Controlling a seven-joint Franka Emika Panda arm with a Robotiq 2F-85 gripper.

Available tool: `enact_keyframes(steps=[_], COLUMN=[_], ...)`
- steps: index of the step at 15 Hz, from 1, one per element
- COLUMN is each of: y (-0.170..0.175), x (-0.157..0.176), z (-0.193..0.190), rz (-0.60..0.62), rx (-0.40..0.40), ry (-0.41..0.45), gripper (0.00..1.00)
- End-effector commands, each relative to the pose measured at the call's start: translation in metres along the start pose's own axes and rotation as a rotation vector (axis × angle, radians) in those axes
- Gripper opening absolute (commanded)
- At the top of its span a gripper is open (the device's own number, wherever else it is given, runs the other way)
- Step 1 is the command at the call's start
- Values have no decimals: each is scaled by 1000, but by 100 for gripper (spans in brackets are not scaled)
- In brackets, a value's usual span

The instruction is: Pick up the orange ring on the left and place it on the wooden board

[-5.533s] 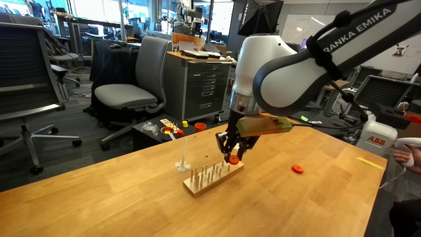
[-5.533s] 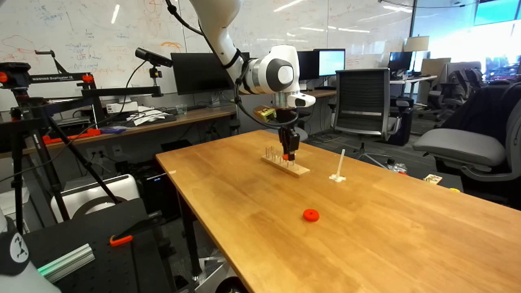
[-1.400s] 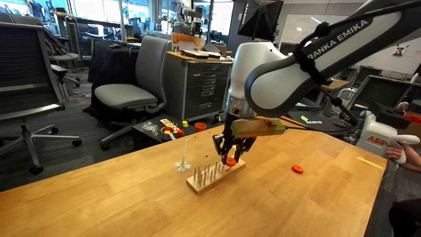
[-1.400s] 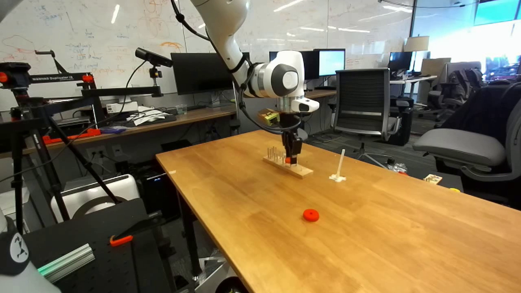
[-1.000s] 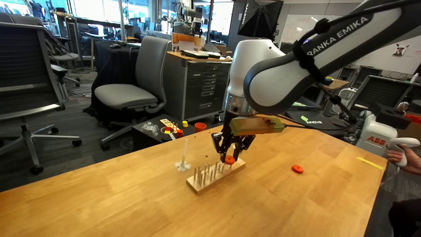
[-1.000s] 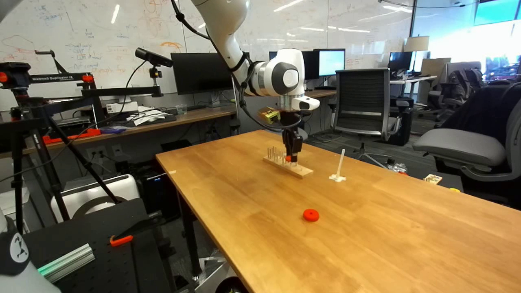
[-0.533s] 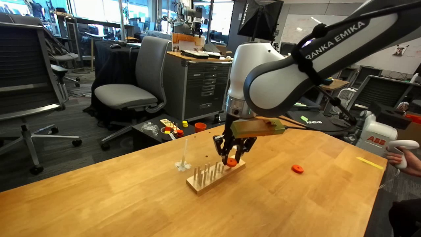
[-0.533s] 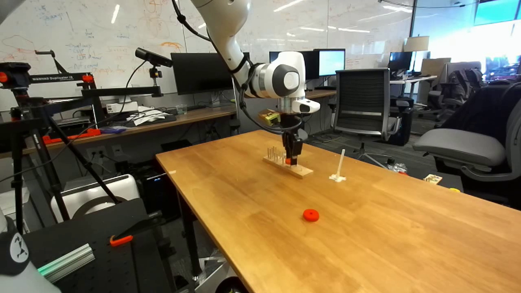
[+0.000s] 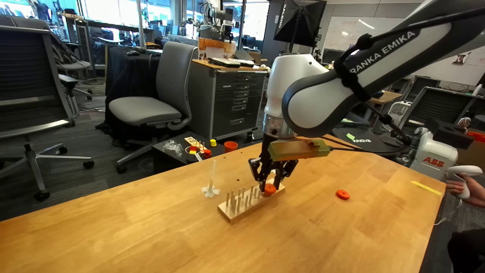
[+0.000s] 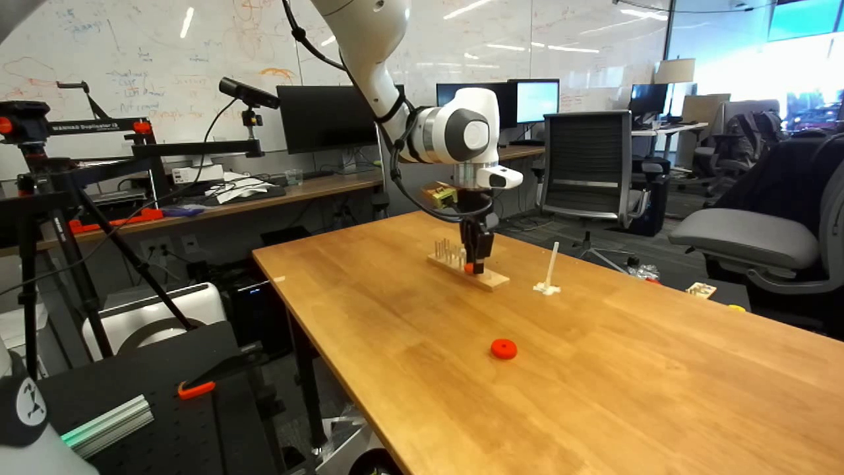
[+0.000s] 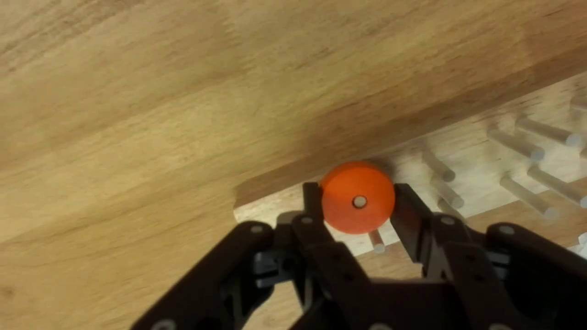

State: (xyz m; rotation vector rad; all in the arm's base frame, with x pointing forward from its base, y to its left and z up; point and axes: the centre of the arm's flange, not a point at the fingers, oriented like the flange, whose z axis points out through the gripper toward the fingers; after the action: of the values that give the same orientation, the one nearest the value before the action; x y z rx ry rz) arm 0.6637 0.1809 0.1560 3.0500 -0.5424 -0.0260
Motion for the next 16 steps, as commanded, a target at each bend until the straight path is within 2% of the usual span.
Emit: enact_keyframes(steps=[1,2,3,7,11,13,16], y=[0,1,0,-7,-27,-33,-39], x=[5,4,3,6,16,18,16], z=[2,3,2,-30,-112,-151,-197], rz=[24,25,21,-3,-85,-179,-310], rx=[6,4,3,8,13,-37,-83], ry=[-29,-34,-38,-8,83,81,12], gripper=[18,53,69,98,100,100,100])
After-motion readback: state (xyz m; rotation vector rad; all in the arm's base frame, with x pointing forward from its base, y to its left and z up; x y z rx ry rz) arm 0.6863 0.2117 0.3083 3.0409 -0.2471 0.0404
